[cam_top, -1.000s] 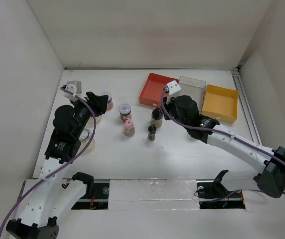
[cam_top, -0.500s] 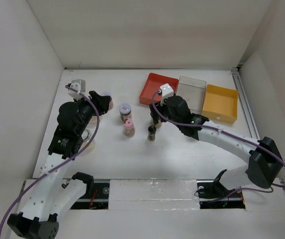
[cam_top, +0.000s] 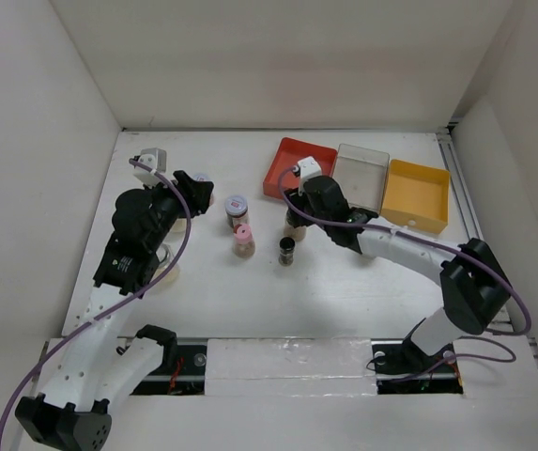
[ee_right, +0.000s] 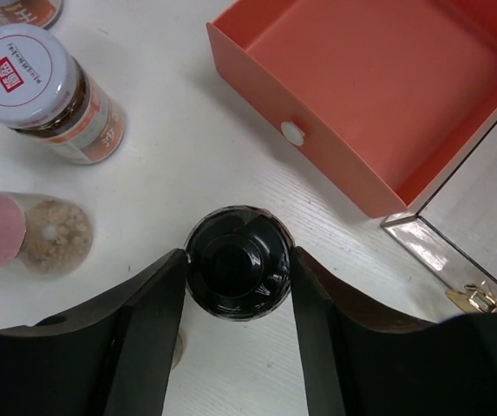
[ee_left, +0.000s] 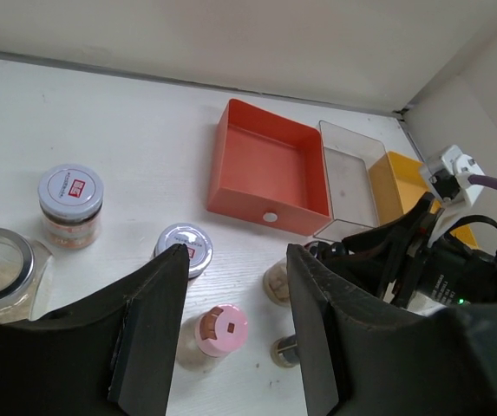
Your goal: Organize the condiment bottles
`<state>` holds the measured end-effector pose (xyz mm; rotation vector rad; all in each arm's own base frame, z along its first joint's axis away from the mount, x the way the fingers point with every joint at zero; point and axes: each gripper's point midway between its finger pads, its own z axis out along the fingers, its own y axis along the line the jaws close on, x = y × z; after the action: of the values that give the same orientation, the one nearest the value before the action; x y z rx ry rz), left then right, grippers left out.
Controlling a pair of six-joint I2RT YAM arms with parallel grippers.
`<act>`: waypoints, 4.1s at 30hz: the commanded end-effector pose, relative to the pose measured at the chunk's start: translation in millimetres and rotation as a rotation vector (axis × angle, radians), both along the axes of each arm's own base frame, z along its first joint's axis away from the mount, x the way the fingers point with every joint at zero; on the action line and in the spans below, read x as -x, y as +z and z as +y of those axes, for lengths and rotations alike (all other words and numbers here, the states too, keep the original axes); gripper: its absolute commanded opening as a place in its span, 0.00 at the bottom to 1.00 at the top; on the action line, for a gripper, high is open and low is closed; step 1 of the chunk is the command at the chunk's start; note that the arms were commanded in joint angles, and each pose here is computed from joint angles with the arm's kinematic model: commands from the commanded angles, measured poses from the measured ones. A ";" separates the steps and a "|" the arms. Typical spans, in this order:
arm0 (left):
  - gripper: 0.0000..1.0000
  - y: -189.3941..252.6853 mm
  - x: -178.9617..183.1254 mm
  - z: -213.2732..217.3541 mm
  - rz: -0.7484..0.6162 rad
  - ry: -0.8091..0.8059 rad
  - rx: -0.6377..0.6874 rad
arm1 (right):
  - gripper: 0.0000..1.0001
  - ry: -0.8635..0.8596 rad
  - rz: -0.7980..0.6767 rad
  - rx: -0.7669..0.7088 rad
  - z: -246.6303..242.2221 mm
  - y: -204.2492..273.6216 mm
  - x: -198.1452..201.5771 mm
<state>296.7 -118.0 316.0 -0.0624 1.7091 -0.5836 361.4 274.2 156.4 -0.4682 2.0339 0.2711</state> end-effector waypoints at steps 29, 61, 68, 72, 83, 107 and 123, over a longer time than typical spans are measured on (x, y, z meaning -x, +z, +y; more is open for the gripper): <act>0.45 8.6 -1.4 -11.7 -0.035 -0.057 0.038 | 0.16 -0.482 -0.542 -0.248 -191.0 244.8 -94.5; 0.45 2.6 -5.7 -16.7 -0.013 -0.074 0.043 | 0.15 -0.801 -0.176 -0.094 -340.6 56.5 -176.7; 0.45 -0.3 -8.3 -15.8 -0.005 -0.065 0.040 | 0.32 -0.814 -0.146 -0.088 -341.9 37.5 -178.9; 0.45 -0.3 -8.3 -15.8 -0.005 -0.065 0.040 | 0.61 -0.803 -0.165 -0.096 -335.8 49.1 -172.4; 0.45 0.0 -5.4 -20.8 0.000 -0.094 0.051 | 0.80 -0.535 -0.259 -0.246 -222.7 117.2 -79.4; 0.45 17.4 6.0 -21.0 -0.052 -0.114 0.075 | 0.64 -0.583 0.011 -0.081 -201.8 13.9 40.6; 0.45 15.1 5.5 -19.5 -0.044 -0.104 0.072 | 0.24 -0.677 0.001 -0.034 -220.3 -0.5 27.1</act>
<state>292.4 -137.2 318.4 -0.0205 1.7054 -0.7070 327.0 60.1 145.6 0.2047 2.1039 -0.0873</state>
